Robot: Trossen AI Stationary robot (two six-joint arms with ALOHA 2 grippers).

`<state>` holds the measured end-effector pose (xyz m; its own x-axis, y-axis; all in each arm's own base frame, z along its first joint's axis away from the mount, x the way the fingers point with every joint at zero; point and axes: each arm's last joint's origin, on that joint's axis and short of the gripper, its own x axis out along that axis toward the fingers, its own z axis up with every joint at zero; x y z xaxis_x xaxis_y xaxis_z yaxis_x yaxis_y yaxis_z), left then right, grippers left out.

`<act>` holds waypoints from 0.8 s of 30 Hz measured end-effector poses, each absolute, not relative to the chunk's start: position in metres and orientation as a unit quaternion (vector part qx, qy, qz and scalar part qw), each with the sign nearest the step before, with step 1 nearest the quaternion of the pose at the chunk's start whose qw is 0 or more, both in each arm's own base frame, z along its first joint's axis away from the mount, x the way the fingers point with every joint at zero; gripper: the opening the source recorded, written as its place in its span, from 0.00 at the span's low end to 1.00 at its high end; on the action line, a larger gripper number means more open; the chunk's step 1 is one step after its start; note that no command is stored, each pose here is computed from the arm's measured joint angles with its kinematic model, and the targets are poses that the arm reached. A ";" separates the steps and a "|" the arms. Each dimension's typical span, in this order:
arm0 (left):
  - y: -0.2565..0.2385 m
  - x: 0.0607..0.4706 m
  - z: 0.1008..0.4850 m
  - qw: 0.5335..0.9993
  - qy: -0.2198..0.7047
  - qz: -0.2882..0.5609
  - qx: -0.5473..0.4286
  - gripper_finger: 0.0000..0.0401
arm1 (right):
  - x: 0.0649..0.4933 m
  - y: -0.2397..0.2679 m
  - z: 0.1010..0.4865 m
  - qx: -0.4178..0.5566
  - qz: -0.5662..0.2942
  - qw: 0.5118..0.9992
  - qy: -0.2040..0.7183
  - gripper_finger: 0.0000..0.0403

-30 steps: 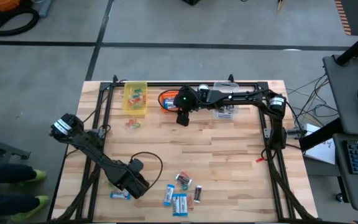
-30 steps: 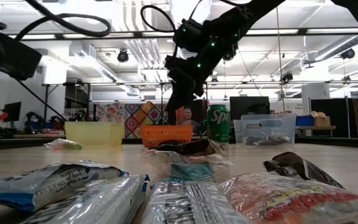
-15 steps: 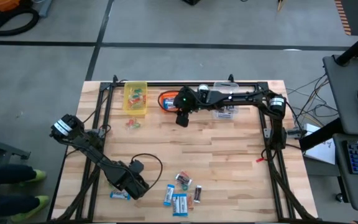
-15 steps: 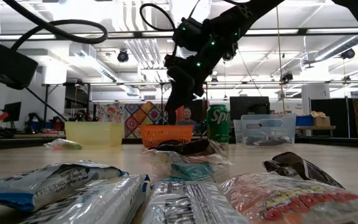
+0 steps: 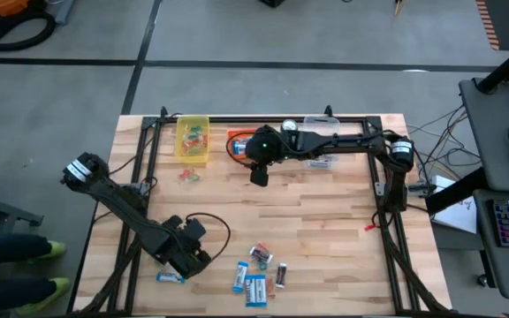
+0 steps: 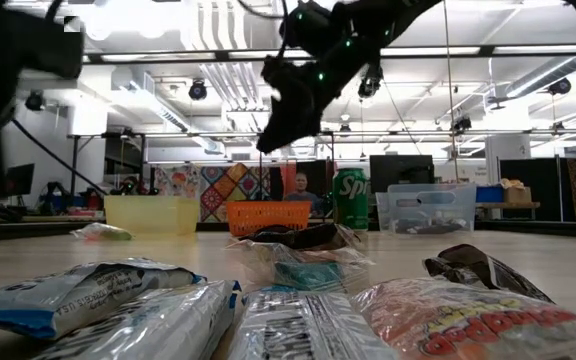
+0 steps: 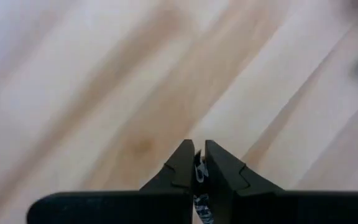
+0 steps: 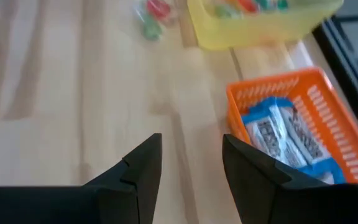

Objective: Organize candy in baskets
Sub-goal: Put the brown chocolate into the transparent bin

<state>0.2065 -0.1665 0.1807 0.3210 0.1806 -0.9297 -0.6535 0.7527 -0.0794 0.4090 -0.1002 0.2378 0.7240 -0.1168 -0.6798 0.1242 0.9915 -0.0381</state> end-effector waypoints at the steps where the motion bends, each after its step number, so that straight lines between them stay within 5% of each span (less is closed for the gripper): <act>1: -0.164 0.206 0.187 0.800 0.494 0.262 -0.217 0.01 | 0.408 -0.098 0.242 0.001 -0.062 0.931 0.361 0.39; 11: -0.148 0.221 0.267 0.962 0.241 0.128 -0.036 0.00 | 0.394 -0.063 0.268 -0.018 -0.003 0.950 0.313 0.39; 24: -0.094 0.238 0.277 0.971 0.210 0.090 0.070 0.00 | 0.333 0.002 0.245 -0.017 0.056 0.973 0.224 0.39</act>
<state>0.2380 -0.0937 0.2768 0.8952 0.2044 -0.3960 -0.1455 0.9740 0.1739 0.3334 0.0015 0.2453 0.8931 0.1008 -0.4385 -0.1162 0.9932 -0.0083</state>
